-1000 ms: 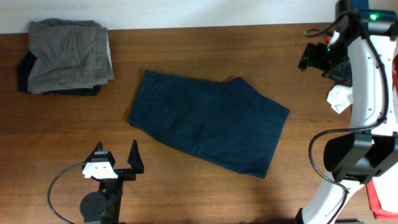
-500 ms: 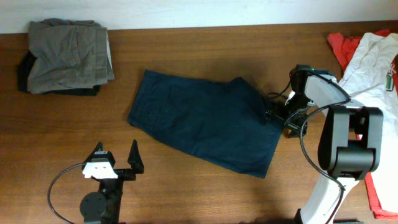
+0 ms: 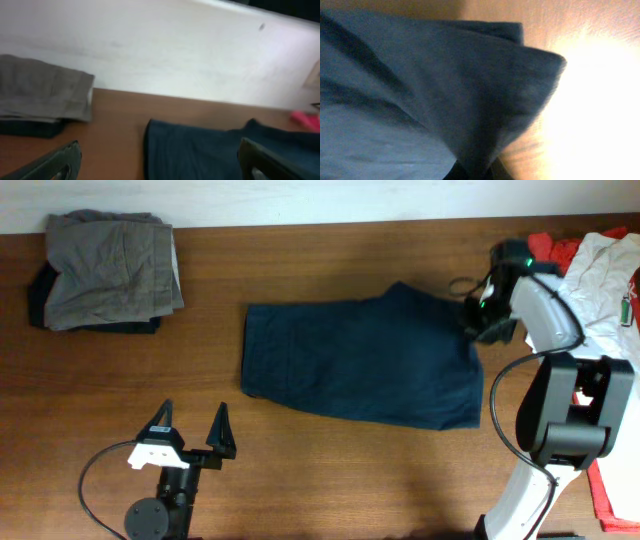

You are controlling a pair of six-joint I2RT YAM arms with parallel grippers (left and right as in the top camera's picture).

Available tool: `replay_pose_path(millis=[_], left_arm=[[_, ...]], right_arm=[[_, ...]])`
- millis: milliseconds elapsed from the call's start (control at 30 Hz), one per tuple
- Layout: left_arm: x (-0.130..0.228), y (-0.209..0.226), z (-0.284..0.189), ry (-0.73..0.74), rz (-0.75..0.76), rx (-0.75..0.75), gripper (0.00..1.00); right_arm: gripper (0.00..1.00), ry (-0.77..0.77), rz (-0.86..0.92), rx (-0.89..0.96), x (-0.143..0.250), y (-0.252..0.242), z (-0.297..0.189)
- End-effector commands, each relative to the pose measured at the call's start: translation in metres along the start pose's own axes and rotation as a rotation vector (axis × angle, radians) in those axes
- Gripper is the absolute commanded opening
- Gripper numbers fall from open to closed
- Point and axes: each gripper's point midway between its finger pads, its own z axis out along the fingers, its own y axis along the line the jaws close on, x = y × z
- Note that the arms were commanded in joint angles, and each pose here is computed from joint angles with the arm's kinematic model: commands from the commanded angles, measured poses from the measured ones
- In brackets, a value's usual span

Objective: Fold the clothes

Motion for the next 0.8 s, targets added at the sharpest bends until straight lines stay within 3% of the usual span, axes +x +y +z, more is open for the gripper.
replay_pose_path(millis=[0, 167, 300, 400, 433, 500, 533, 633, 733, 767], left_arm=[[-0.038, -0.017, -0.006, -0.076, -0.076, 0.06, 0.99], [-0.125, -0.025, -0.022, -0.304, 0.011, 0.029, 0.99], [-0.137, -0.048, -0.011, -0.236, 0.021, 0.137, 0.99], [-0.151, -0.06, 0.04, 0.071, 0.042, 0.175, 0.99], [-0.148, -0.054, 0.071, 0.249, 0.032, 0.144, 0.99], [-0.139, -0.047, 0.1, 0.438, 0.004, 0.116, 0.99], [-0.121, -0.042, 0.119, 0.58, -0.043, 0.103, 0.99], [-0.07, -0.042, 0.157, 0.737, -0.139, 0.187, 0.99], [-0.006, 0.006, 0.163, 1.016, -0.023, -0.147, 0.99], [0.019, 0.007, 0.163, 1.111, 0.051, -0.161, 0.99]], right_arm=[[0.99, -0.098, -0.032, -0.013, -0.029, 0.011, -0.052], [0.99, -0.064, -0.03, -0.003, -0.021, 0.01, -0.07], [0.99, -0.056, -0.033, -0.055, -0.02, 0.02, -0.071], [0.99, -0.065, -0.034, -0.059, -0.022, 0.021, -0.071], [0.98, -0.059, -0.033, -0.057, -0.021, 0.02, -0.071], [0.99, -0.04, -0.032, -0.051, -0.016, 0.019, -0.07], [0.99, -0.032, -0.03, -0.048, -0.014, 0.018, -0.07], [0.99, -0.008, -0.028, -0.041, -0.008, 0.016, -0.07], [0.99, -0.002, -0.027, -0.039, -0.007, 0.015, -0.07], [0.99, -0.002, -0.027, -0.039, -0.007, 0.015, -0.07]])
